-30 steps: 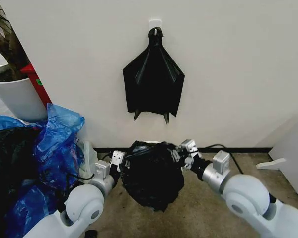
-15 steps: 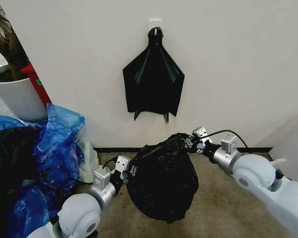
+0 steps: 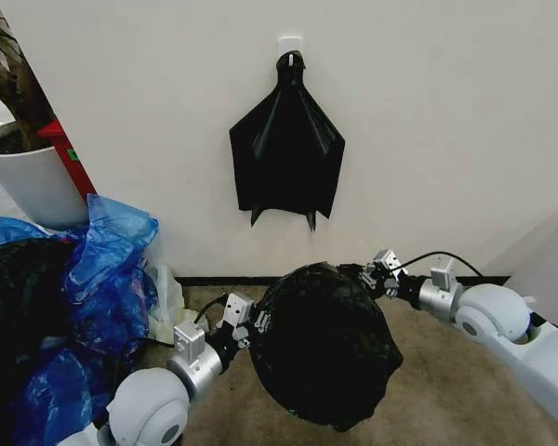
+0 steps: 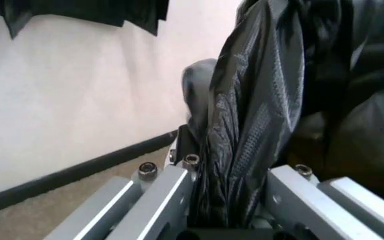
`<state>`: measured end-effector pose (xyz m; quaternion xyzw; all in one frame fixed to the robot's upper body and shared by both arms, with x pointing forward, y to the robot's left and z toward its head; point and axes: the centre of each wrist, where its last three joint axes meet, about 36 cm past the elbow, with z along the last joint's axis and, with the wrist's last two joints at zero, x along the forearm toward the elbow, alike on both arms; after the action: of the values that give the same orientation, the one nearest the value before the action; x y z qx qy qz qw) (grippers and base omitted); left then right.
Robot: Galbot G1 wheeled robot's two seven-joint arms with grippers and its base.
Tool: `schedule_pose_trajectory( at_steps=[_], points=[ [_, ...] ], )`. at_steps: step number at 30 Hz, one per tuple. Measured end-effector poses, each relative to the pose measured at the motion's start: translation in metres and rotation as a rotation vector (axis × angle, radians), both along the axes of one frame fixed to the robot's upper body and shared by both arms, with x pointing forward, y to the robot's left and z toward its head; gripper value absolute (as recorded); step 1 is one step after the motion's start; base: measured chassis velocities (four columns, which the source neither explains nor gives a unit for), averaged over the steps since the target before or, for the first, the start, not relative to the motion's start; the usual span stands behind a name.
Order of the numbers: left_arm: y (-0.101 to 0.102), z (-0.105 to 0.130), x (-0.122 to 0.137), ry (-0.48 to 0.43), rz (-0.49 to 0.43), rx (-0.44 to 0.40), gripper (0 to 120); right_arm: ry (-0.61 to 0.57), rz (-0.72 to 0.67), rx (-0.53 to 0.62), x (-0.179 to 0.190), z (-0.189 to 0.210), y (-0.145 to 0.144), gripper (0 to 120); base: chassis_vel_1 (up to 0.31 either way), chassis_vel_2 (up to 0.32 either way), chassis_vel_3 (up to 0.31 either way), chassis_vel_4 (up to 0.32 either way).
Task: Place the garbage bag over the trash bin.
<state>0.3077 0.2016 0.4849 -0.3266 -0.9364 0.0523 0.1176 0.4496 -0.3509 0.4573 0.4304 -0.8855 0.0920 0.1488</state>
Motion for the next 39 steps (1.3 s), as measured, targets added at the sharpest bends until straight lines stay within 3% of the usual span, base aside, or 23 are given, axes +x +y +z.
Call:
schedule_pose_trajectory(
  at_steps=[16,22,27,29,32,35,39],
  points=[
    [-0.004,0.004,0.006,0.132,0.021,-0.195,1,-0.020,-0.079,0.042,-0.009,-0.057,-0.008,0,0.000,0.000,0.000,0.000],
    [-0.002,-0.006,0.020,0.185,0.096,-0.204,1,-0.046,-0.131,0.074,-0.017,-0.046,-0.003,19,0.000,0.000,0.000,0.000],
    [0.003,-0.021,0.031,0.259,0.157,-0.230,1,-0.027,-0.154,0.172,-0.022,-0.030,0.003,39,0.000,0.000,0.000,0.000],
    [0.004,-0.023,0.032,0.272,0.162,-0.239,1,-0.015,-0.165,0.199,-0.023,-0.028,0.004,43,0.000,0.000,0.000,0.000],
    [0.010,-0.027,0.038,0.318,0.175,-0.285,1,0.048,-0.235,0.308,-0.022,-0.024,0.006,58,0.000,0.000,0.000,0.000],
    [0.013,-0.026,0.040,0.335,0.176,-0.310,1,0.060,-0.250,0.319,-0.021,-0.024,0.004,65,0.000,0.000,0.000,0.000],
    [0.023,-0.022,0.045,0.364,0.150,-0.376,1,0.099,-0.277,0.328,-0.016,-0.036,-0.013,83,0.000,0.000,0.000,0.000]
  ],
)
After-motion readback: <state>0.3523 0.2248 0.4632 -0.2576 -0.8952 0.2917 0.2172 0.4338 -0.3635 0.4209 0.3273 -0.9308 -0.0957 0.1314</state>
